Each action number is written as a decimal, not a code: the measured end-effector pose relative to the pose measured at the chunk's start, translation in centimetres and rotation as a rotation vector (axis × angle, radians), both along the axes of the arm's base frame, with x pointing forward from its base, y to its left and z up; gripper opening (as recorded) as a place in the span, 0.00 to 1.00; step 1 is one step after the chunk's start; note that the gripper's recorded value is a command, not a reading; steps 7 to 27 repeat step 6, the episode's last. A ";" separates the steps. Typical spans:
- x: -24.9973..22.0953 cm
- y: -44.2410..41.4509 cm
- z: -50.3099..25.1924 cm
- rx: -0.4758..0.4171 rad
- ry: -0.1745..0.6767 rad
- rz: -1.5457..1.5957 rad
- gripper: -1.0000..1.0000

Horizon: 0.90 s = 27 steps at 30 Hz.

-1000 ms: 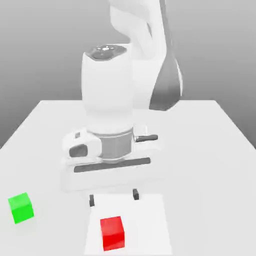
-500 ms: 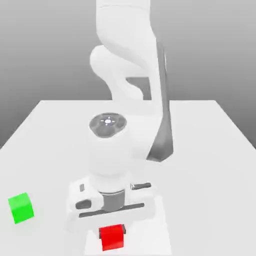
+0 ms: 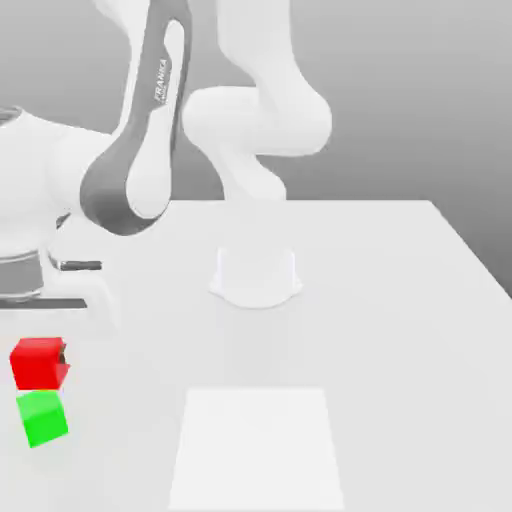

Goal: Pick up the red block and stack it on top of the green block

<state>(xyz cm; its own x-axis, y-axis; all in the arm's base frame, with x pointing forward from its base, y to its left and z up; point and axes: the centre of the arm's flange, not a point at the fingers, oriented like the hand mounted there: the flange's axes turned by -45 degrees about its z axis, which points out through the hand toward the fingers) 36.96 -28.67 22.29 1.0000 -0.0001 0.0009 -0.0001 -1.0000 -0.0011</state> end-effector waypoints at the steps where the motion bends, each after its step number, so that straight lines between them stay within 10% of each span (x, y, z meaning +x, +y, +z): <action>1: -0.1 -0.2 -1.1 0.000 0.000 -0.001 0.00; 2: -0.2 -0.3 -2.3 -0.001 0.001 -0.002 0.00; 3: -0.3 -0.3 -3.5 0.000 0.001 -0.003 1.00; 27: -0.3 -0.3 -3.5 0.000 0.001 -0.003 1.00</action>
